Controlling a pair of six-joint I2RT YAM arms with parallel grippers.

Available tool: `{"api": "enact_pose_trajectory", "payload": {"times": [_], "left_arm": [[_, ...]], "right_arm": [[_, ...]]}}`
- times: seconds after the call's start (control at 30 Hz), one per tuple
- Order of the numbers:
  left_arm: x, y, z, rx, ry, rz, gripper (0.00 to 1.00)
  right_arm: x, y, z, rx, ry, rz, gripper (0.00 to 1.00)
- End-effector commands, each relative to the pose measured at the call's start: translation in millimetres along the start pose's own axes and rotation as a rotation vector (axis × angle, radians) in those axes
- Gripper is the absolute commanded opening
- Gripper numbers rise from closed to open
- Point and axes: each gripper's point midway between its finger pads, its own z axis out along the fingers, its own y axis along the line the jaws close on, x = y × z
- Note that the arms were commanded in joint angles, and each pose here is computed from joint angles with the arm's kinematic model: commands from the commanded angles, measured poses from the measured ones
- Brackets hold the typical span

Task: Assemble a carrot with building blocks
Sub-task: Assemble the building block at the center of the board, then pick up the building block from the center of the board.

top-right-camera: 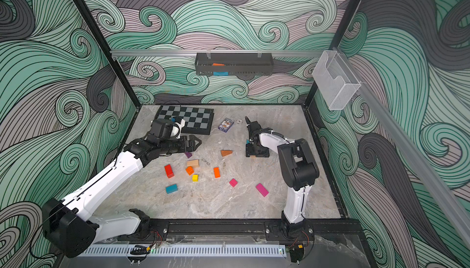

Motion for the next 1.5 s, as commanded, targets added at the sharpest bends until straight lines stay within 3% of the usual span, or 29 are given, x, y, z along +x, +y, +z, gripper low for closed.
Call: {"api": "enact_pose_trajectory", "payload": {"times": [0.0,0.37,0.5,0.73,0.93,1.17,1.47], "left_arm": [[-8.6,-11.5,-9.9,0.027,-0.019,0.007,0.95],[-7.5,-13.7,-8.8,0.033,-0.018,0.009,0.95],[-8.1,-14.6,-9.4,0.035,-0.02,0.01,0.95],[-9.1,-14.0,-13.9,0.025,-0.03,0.027,0.97],[-9.6,-21.1,-23.1,0.034,-0.017,0.086,0.99],[34.1,-56.5,-10.1,0.09,0.112,0.228,0.88],[118.8,-110.3,33.0,0.136,0.298,0.42,0.86]], "right_arm": [[6.4,-2.3,11.4,0.026,0.029,0.008,0.71],[6.2,-0.1,8.4,0.013,0.03,0.011,0.88],[5.2,0.5,6.2,0.009,0.028,0.013,0.99],[5.0,3.6,-7.9,-0.016,0.016,0.011,0.99],[10.1,-0.3,-54.0,-0.053,-0.03,-0.004,0.99],[34.5,-1.6,-116.9,-0.178,-0.089,0.042,0.99],[39.9,-11.1,-171.4,-0.271,-0.205,0.138,0.99]]}}
